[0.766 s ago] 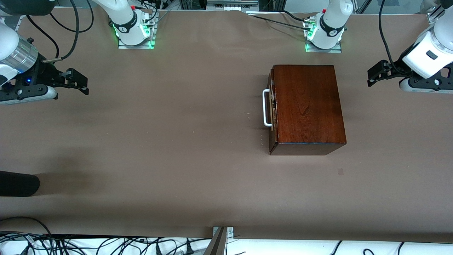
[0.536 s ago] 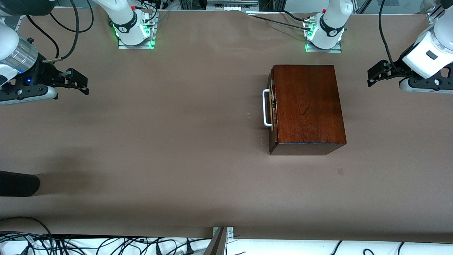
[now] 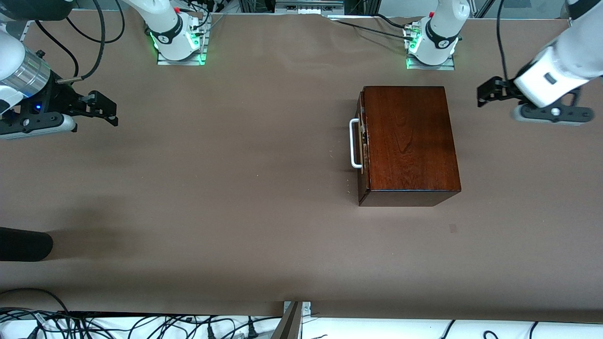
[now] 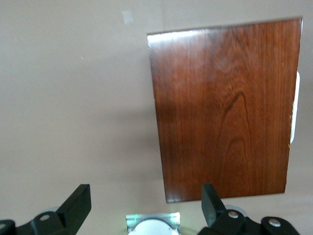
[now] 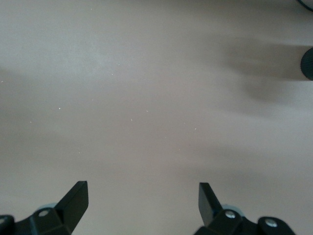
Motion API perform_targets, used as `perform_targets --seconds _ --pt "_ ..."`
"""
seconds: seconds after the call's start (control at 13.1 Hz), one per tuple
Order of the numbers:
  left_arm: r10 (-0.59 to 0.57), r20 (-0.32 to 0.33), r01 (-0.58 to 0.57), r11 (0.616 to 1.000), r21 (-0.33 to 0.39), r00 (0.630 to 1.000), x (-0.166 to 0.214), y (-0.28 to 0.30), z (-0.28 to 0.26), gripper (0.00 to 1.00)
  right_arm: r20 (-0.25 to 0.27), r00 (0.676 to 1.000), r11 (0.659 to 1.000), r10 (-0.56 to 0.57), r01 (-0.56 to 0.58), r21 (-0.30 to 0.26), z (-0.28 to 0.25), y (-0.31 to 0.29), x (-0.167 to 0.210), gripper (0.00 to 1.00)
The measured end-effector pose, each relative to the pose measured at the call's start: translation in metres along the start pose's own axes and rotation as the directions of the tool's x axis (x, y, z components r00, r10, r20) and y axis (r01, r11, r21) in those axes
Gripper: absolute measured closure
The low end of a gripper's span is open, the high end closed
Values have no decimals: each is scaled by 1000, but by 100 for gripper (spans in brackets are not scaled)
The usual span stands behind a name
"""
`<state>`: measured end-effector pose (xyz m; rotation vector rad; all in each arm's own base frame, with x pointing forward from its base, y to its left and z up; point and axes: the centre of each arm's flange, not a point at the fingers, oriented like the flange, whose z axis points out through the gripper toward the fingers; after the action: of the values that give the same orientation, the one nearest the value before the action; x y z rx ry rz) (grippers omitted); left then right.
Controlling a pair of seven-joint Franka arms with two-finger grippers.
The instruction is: Open drawer, take yellow block, close drawer
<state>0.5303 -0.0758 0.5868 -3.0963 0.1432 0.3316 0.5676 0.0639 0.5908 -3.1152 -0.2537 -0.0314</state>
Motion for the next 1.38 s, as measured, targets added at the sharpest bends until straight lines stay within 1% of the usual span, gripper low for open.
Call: perform_targets --seconds 0.23,0.38,0.46,0.61,0.84,0.92,1.23,1.38 --pt "51 39 -51 999 1 998 -3 27 6 0 0 1000 1000 0 0 0 0 0 0 0" --pt "128 61 -128 992 3 990 -4 75 16 0 0 1000 1000 1 -1 0 0 0 0 0" --pt "144 70 -145 989 7 987 -1 103 25 0 0 1000 1000 1 -1 0 0 0 0 0" --pt "115 49 -116 993 3 992 15 153 50 0 0 1000 1000 1 -1 0 0 1 0 0" --pt "55 0 -55 998 -34 998 44 213 94 0 0 1000 1000 1 -1 0 0 1 0 0" --pt "43 -8 -43 999 -29 999 50 235 112 0 1 1000 1000 1 -1 0 0 1 0 0" --pt "52 -67 -47 996 78 996 50 323 183 0 1 1000 1000 1 -1 0 0 1 0 0" --pt "47 -80 -36 991 127 996 50 344 213 0 1 1000 1000 1 -1 0 0 1 0 0"
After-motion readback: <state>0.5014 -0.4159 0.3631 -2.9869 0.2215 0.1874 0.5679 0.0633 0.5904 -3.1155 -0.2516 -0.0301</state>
